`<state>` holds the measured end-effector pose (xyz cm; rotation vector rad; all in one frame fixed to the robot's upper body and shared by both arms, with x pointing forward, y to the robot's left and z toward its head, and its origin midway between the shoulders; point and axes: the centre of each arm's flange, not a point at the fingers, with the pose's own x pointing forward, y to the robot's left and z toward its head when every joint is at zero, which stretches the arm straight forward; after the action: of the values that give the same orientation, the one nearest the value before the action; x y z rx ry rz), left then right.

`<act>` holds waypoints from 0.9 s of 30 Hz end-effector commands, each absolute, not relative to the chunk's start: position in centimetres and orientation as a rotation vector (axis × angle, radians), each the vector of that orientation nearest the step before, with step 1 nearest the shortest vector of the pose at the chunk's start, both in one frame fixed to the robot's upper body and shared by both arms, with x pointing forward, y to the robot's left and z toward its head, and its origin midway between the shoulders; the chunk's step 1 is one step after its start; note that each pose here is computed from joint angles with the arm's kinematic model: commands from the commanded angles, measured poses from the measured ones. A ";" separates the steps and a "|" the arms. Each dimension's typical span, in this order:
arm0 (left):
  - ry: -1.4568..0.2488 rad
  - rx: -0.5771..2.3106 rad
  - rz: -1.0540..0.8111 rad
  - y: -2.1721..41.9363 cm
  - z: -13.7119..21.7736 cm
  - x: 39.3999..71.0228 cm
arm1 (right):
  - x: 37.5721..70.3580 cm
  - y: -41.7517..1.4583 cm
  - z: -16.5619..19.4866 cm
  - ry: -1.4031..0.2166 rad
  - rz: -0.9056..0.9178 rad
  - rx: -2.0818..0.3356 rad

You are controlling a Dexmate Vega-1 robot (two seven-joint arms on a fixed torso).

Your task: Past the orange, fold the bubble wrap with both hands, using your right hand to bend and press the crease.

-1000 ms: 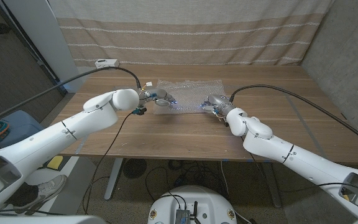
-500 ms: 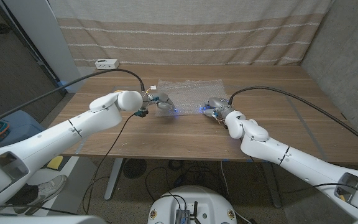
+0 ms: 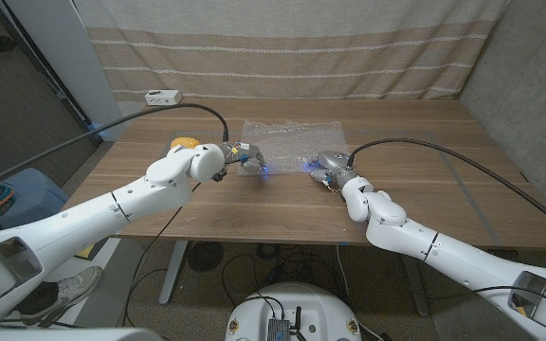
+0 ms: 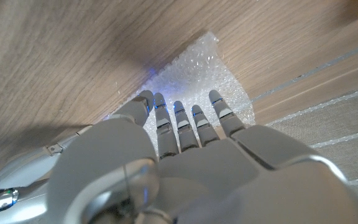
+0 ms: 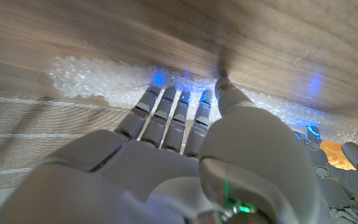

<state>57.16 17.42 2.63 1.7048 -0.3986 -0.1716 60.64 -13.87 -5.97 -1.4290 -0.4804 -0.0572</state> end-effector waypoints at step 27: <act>-0.539 1.354 -0.180 20.3 5.9 58.5 | 56.9 -17.3 -1.6 -0.548 -0.091 -1.343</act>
<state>56.03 19.30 5.32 1.4490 -0.5619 -0.0999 57.30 -15.99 -1.98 -1.2409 -0.6647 -0.1087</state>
